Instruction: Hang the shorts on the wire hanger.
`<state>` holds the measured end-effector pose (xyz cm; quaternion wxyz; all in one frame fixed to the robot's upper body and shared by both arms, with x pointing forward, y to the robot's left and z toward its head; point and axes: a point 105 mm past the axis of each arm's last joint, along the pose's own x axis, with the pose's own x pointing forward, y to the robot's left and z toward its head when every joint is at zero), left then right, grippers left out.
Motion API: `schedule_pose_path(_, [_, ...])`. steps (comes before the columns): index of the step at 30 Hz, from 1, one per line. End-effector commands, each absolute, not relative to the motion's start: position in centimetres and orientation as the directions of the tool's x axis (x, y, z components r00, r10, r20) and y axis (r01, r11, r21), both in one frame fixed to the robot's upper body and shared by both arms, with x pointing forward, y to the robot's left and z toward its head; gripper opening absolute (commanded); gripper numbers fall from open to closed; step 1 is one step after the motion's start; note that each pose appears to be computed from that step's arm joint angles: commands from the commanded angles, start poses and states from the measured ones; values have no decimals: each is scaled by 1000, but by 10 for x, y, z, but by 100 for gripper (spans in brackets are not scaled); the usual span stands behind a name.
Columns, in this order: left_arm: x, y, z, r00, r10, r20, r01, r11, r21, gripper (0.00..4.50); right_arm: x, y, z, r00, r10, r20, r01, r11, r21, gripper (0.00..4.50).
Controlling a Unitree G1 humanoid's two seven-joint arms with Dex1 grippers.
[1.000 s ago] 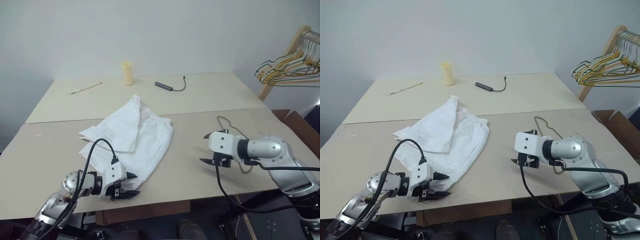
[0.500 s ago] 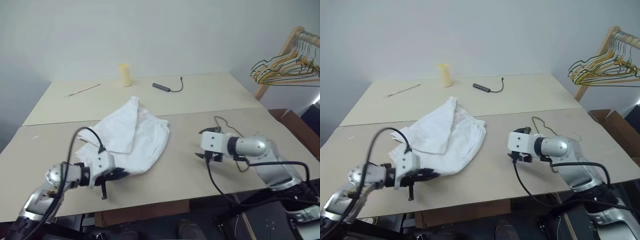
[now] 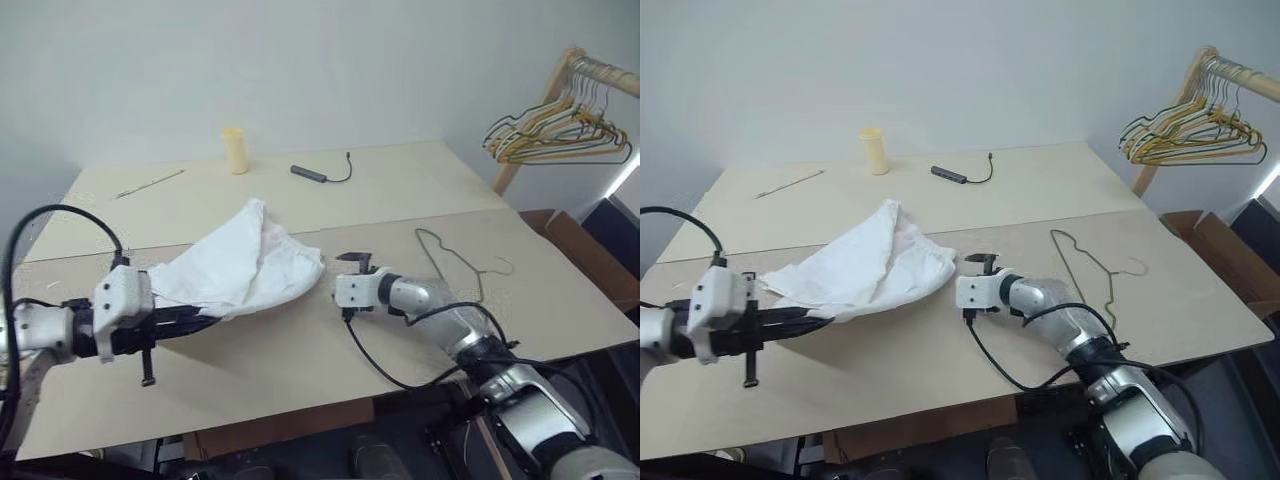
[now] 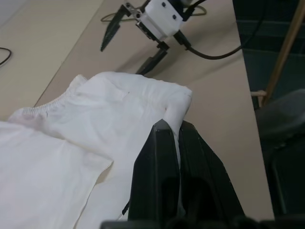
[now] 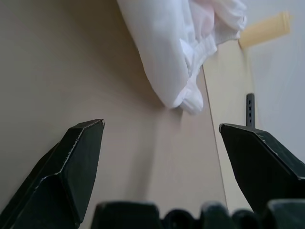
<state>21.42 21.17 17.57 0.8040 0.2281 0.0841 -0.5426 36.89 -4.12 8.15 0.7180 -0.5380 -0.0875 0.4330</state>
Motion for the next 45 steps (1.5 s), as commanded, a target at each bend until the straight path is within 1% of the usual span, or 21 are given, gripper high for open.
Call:
schedule_pose_path(1, [206, 210, 191, 396, -837, -378, 906, 289, 310, 1, 370, -22, 92, 578, 767, -279, -466, 30, -884, 450])
schedule_pose_path(5, [195, 214, 192, 386, -823, -416, 916, 288, 280, 1, 375, -13, 87, 582, 770, -262, -446, 32, -895, 450])
schedule_pose_path(12, [185, 216, 191, 374, -820, -433, 924, 289, 251, 1, 376, -1, 81, 544, 791, -279, -451, -5, -892, 450])
schedule_pose_path(14, [185, 216, 191, 380, -818, -432, 921, 295, 253, 0, 376, 0, 79, 530, 796, -294, -453, -27, -891, 410])
schedule_pose_path(16, [185, 216, 192, 382, -819, -428, 921, 298, 252, 0, 375, 1, 78, 516, 804, -296, -454, -37, -890, 355])
schedule_pose_path(20, [185, 219, 187, 385, -811, -440, 921, 307, 240, 0, 373, 4, 77, 494, 818, -296, -451, -50, -891, 211])
schedule_pose_path(24, [188, 223, 182, 403, -801, -443, 914, 329, 236, 0, 377, -2, 73, 515, 794, -322, -464, -57, -884, 68])
schedule_pose_path(25, [189, 224, 182, 405, -801, -442, 914, 332, 236, 0, 378, -4, 73, 519, 791, -324, -464, -57, -884, 26])
schedule_pose_path(26, [190, 224, 181, 409, -798, -443, 911, 335, 240, 0, 380, -8, 71, 529, 779, -337, -466, -65, -882, 4])
schedule_pose_path(29, [205, 228, 172, 451, -773, -446, 891, 359, 278, 0, 393, -27, 71, 600, 719, -350, -454, -54, -890, 4])
schedule_pose_path(32, [232, 231, 159, 518, -736, -437, 852, 394, 346, 0, 408, -52, 75, 692, 636, -342, -436, -10, -900, 4])
schedule_pose_path(34, [250, 231, 151, 533, -719, -447, 839, 379, 390, 0, 417, -72, 81, 754, 570, -327, -413, 24, -910, 4])
schedule_pose_path(37, [271, 225, 145, 533, -714, -454, 830, 340, 441, 0, 419, -98, 88, 787, 524, -325, -398, 29, -917, 4])
schedule_pose_path(39, [283, 215, 146, 518, -733, -442, 831, 307, 465, 0, 415, -122, 93, 809, 485, -333, -396, 31, -918, 4])
schedule_pose_path(42, [295, 207, 147, 501, -750, -431, 828, 269, 493, 0, 403, -146, 100, 828, 439, -349, -405, 37, -914, 4])
schedule_pose_path(44, [300, 205, 147, 501, -749, -434, 819, 249, 517, 0, 385, -156, 101, 812, 424, -400, -447, 12, -895, 4])
schedule_pose_path(45, [302, 206, 149, 504, -751, -426, 815, 252, 521, 0, 371, -157, 100, 790, 430, -437, -481, -9, -877, 4])
